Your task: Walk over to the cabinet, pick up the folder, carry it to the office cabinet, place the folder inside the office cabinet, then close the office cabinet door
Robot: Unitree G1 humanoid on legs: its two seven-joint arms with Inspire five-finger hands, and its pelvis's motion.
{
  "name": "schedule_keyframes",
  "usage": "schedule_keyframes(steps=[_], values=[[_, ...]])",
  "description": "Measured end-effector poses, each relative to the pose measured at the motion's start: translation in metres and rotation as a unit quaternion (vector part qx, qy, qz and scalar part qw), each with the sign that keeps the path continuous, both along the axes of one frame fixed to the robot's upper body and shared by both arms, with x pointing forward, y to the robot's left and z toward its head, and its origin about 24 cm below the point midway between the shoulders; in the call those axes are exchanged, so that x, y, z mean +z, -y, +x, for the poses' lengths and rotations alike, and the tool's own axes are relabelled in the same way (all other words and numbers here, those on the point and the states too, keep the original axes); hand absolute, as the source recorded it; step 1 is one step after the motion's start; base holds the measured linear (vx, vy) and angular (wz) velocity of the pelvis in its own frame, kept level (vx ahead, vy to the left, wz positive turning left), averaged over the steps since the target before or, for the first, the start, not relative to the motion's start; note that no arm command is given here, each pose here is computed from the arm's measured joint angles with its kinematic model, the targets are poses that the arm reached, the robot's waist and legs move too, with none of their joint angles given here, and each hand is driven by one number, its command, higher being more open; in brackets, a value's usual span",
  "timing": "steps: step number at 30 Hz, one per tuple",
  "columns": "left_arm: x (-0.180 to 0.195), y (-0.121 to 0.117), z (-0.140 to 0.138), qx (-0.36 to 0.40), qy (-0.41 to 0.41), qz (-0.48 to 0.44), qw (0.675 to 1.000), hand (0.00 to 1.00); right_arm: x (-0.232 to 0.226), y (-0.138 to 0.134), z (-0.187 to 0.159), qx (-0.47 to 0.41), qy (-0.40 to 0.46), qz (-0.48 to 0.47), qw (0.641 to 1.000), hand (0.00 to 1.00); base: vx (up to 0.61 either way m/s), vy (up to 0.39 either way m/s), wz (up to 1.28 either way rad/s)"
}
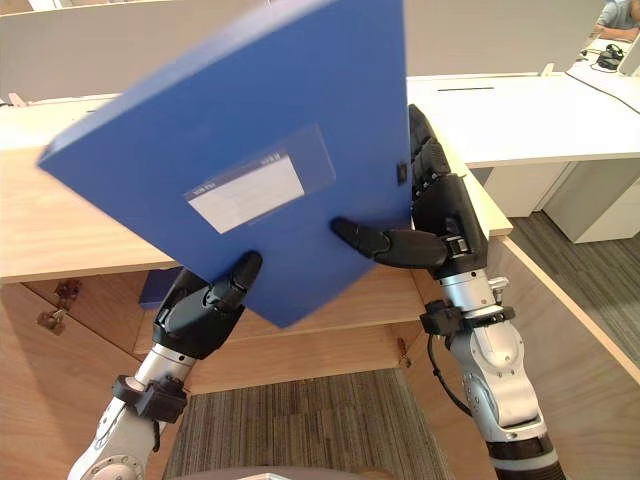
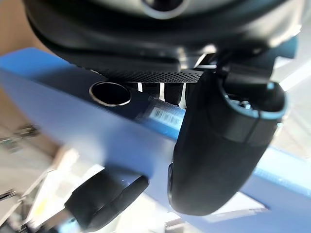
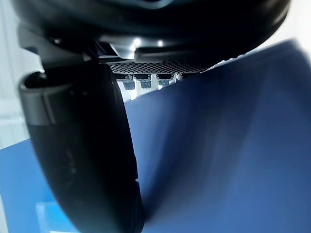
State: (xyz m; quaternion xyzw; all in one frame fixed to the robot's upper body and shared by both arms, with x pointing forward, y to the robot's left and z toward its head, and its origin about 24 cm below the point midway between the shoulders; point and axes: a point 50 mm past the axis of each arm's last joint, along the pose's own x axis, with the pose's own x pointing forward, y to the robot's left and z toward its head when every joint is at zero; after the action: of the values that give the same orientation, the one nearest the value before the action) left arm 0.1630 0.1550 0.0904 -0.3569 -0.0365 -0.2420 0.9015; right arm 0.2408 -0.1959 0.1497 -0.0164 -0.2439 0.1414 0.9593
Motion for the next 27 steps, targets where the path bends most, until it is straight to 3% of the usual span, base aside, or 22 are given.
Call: schedule_keyframes(steps=[10, 19, 20, 27], values=[[-0.009, -0.008, 0.000, -0.004, -0.034, -0.003, 0.999, 0.00, -0.003, -0.003, 0.013, 0.031, -0.015, -0.014, 0.999, 0.00, -0.03, -0.022, 0.08], [-0.006, -0.027, 0.007, 0.060, 0.000, 0.052, 0.997, 0.00, -0.006, -0.009, 0.007, 0.062, -0.015, -0.009, 0.998, 0.00, -0.03, -0.025, 0.11], [-0.005, -0.026, 0.008, 0.073, 0.013, 0.063, 0.995, 1.00, -0.009, -0.010, 0.006, 0.063, -0.019, -0.002, 0.998, 0.00, -0.03, -0.021, 0.06], [0.003, -0.031, 0.016, 0.177, 0.063, 0.144, 0.972, 1.00, -0.018, -0.019, 0.002, 0.043, -0.023, 0.054, 0.997, 0.00, -0.03, -0.020, 0.05]])
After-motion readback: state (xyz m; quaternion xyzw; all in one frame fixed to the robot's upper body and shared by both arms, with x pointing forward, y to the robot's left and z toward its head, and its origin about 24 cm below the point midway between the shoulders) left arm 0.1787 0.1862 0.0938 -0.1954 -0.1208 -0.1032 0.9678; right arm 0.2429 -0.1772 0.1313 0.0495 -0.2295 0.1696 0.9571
